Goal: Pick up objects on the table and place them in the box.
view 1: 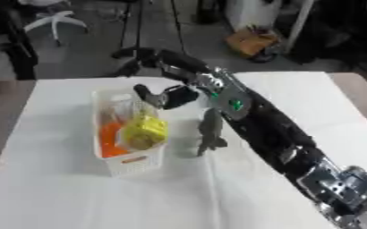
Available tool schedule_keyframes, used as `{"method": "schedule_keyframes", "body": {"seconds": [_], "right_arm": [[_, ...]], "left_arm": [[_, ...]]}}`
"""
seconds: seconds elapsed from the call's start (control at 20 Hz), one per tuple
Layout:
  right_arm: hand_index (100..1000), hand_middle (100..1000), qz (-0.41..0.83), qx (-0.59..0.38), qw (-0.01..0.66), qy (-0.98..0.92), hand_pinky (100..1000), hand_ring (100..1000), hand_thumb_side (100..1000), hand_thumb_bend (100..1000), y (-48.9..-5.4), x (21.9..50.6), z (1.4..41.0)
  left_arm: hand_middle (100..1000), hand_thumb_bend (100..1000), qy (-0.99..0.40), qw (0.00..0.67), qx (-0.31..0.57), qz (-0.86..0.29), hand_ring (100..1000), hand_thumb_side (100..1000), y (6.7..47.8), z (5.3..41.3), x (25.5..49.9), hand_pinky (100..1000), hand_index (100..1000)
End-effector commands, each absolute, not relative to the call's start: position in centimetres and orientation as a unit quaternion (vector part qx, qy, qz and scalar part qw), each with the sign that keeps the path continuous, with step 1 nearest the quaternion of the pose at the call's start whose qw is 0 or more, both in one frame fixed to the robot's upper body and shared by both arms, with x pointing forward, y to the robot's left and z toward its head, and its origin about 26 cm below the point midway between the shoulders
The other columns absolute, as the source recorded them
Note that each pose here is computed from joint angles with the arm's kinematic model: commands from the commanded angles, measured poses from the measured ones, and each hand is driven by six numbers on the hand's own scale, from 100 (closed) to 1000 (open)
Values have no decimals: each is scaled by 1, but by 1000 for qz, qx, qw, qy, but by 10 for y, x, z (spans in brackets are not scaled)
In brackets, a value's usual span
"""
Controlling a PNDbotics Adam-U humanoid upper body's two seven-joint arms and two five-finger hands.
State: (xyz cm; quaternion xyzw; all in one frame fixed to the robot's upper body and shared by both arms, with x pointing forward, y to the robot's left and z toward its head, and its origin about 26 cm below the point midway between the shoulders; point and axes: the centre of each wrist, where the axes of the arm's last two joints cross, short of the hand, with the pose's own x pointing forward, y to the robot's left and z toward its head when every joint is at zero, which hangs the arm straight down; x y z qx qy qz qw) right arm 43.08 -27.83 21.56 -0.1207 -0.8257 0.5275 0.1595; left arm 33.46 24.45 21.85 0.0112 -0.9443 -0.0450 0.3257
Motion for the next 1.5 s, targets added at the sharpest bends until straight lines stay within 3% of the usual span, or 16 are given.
{"method": "schedule_keyframes", "body": {"seconds": [0.05,0.35,0.4,0.5,1.05,1.5], "right_arm": [[898,1000,512,-132,137,-838,837,828,515,100,-292,417,241],[882,1000,452,-79,191,-868,754,757,572,100,-333,374,247],[866,962,448,-67,198,-869,683,671,605,100,-337,367,248],[854,939,437,-44,214,-872,646,641,597,100,-346,355,247],[846,920,393,20,229,-890,617,633,566,100,-358,317,236],[842,914,382,9,237,-893,619,637,495,100,-362,307,231]], "left_arm": [[846,403,-947,316,31,-48,742,1000,254,225,334,453,875],[863,409,-945,320,53,-48,763,1000,262,222,333,451,881],[871,411,-944,321,56,-49,773,1000,263,221,333,450,885],[878,414,-943,322,62,-53,780,1000,265,220,333,449,886],[916,417,-937,335,88,-52,814,1000,274,212,337,447,900],[912,417,-933,344,95,-42,803,1000,276,207,340,444,897]]}}
